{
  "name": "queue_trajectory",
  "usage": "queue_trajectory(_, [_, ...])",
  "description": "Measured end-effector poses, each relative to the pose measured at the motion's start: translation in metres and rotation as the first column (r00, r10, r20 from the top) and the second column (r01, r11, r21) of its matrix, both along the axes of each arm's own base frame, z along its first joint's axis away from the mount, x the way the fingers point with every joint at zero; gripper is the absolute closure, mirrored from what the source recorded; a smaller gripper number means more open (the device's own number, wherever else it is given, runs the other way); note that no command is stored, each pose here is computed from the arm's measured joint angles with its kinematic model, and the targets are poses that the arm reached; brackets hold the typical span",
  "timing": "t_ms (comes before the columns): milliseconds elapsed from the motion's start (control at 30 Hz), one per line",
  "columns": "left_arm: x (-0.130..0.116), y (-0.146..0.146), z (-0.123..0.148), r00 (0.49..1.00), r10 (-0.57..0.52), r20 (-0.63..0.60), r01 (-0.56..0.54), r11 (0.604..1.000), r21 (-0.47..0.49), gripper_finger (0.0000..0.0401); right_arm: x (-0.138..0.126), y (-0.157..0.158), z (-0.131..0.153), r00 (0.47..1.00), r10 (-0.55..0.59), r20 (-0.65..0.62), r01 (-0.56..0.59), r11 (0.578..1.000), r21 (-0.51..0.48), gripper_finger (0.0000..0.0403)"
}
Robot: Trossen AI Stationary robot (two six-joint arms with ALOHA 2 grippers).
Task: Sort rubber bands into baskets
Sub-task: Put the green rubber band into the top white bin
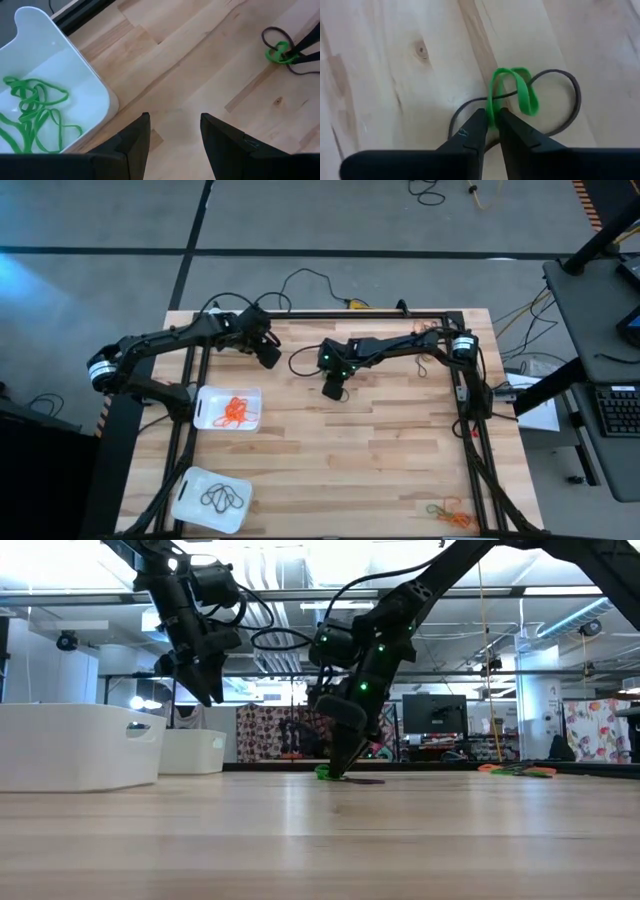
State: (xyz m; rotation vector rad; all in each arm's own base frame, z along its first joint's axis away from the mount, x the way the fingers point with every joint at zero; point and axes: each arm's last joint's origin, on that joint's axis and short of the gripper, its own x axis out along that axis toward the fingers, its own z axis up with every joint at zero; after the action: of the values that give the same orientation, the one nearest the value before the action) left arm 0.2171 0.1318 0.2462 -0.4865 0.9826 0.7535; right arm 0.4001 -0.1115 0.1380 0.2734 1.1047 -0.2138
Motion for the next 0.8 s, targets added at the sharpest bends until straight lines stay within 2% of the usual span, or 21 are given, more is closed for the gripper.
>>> queue_trajectory(267, [0.0,0.0,0.0,1.0,0.008,0.003,-0.008,1.0,-0.003,0.0243,0.0,0.0,0.0,1.0,0.029,0.0,-0.029,0.999,-0.014,0.039])
queue_trajectory(433, [0.0,0.0,0.0,1.0,0.011,0.005,-0.011,1.0,-0.005,0.0243,-0.002,0.001,0.008,1.0,0.023,0.008,-0.023,1.0,-0.014,0.0394])
queue_trajectory(567, [0.0,0.0,0.001,1.0,0.013,0.007,-0.013,1.0,-0.004,0.0243,-0.006,0.002,0.028,1.0,0.024,0.013,-0.024,0.999,-0.025,0.0394])
queue_trajectory(800, [-0.002,-0.001,0.005,1.0,0.012,0.025,-0.012,1.0,0.006,0.0243,-0.005,-0.001,0.077,0.993,0.052,0.111,-0.044,0.996,-0.073,0.0394])
